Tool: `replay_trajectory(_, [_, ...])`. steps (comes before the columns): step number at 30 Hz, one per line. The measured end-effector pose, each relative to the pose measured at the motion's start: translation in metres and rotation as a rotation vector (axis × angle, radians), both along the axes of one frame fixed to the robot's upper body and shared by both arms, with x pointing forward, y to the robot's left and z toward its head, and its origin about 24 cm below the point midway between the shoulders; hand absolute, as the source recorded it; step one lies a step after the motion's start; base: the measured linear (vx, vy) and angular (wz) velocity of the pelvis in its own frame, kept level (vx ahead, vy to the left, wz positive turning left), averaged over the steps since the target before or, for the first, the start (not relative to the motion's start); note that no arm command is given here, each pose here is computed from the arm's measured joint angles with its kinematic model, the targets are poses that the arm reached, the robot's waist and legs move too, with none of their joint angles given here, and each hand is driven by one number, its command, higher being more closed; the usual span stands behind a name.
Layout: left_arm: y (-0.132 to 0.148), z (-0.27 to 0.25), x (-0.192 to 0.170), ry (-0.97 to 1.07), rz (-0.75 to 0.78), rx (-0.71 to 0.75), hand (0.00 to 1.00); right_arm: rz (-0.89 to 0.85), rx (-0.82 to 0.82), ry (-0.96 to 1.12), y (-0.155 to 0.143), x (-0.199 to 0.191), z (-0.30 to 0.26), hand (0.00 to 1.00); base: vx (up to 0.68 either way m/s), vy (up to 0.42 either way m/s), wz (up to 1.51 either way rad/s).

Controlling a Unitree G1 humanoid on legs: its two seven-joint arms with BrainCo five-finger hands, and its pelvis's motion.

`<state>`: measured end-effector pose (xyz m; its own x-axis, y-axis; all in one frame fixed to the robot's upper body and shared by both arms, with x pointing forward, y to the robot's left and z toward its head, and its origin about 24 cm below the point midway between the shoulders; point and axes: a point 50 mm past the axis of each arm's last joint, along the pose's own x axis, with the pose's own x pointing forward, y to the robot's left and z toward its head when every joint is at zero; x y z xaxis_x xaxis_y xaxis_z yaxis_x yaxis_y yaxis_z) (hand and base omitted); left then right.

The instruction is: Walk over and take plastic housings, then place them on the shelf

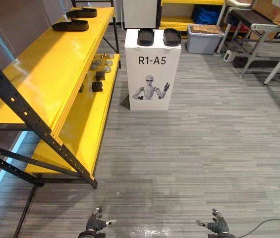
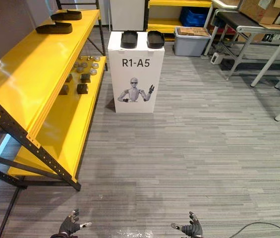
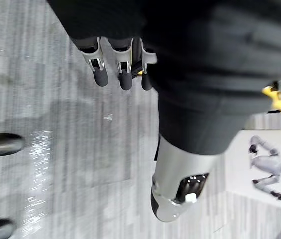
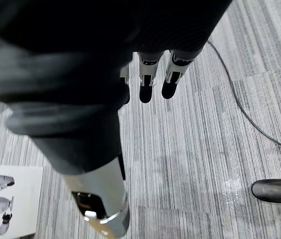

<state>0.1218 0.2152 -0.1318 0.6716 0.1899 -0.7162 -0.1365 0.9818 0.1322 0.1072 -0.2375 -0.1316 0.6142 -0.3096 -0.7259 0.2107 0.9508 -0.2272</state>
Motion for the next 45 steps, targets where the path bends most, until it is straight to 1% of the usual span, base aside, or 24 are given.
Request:
replay_trajectory(3, [0.0,0.002,0.003,-0.015,0.0,-0.001,0.0,0.002,0.019,-0.002,0.001,0.0,0.0,0.0,0.0,0.0,0.0])
replay_trajectory(9, [0.008,0.002,-0.002,-0.015,0.049,0.009,0.0,-0.037,0.056,-0.019,0.0,0.0,0.0,0.0,-0.05,0.001,-0.02])
replay_trajectory(20, [0.006,0.0,-0.012,0.002,0.061,0.004,0.0,-0.058,0.065,-0.021,-0.001,-0.002,0.0,0.0,-0.11,-0.001,-0.02])
replay_trajectory(23, [0.005,0.003,-0.009,-0.014,0.061,0.002,0.0,-0.063,0.065,-0.029,-0.001,0.001,0.0,0.0,-0.02,0.015,-0.11])
replay_trajectory(26, [0.006,0.01,0.0,-0.068,0.063,0.003,0.0,-0.067,0.064,-0.051,-0.002,0.009,0.003,0.0,0.06,0.023,-0.11])
replay_trajectory(31, [0.001,0.026,0.017,-0.177,0.066,-0.001,0.0,-0.082,0.034,-0.134,-0.011,0.038,0.016,0.0,0.12,0.063,-0.18])
replay_trajectory(33, [0.002,0.029,0.021,-0.195,0.065,0.005,0.0,-0.077,0.027,-0.167,-0.009,0.044,0.021,0.0,0.23,0.104,0.02])
replay_trajectory(35, [0.002,0.031,0.024,-0.2,0.054,0.016,0.0,-0.073,0.025,-0.161,-0.009,0.042,0.02,0.0,0.26,0.064,0.22])
replay_trajectory(37, [0.001,0.033,0.029,-0.212,0.053,0.018,0.0,-0.063,0.018,-0.172,-0.009,0.045,0.023,0.0,0.45,0.009,0.52])
replay_trajectory(41, [-0.003,0.045,0.057,-0.296,0.059,-0.002,0.0,-0.043,-0.024,-0.221,-0.021,0.063,0.035,0.0,0.57,-0.115,0.69])
replay_trajectory(43, [-0.004,0.047,0.061,-0.304,0.061,-0.003,0.0,-0.046,-0.052,-0.223,-0.028,0.063,0.038,0.0,0.62,-0.224,0.45])
replay_trajectory(45, [-0.006,0.048,0.066,-0.315,0.061,-0.005,0.0,-0.032,-0.061,-0.259,-0.028,0.076,0.045,0.0,0.73,-0.277,0.05])
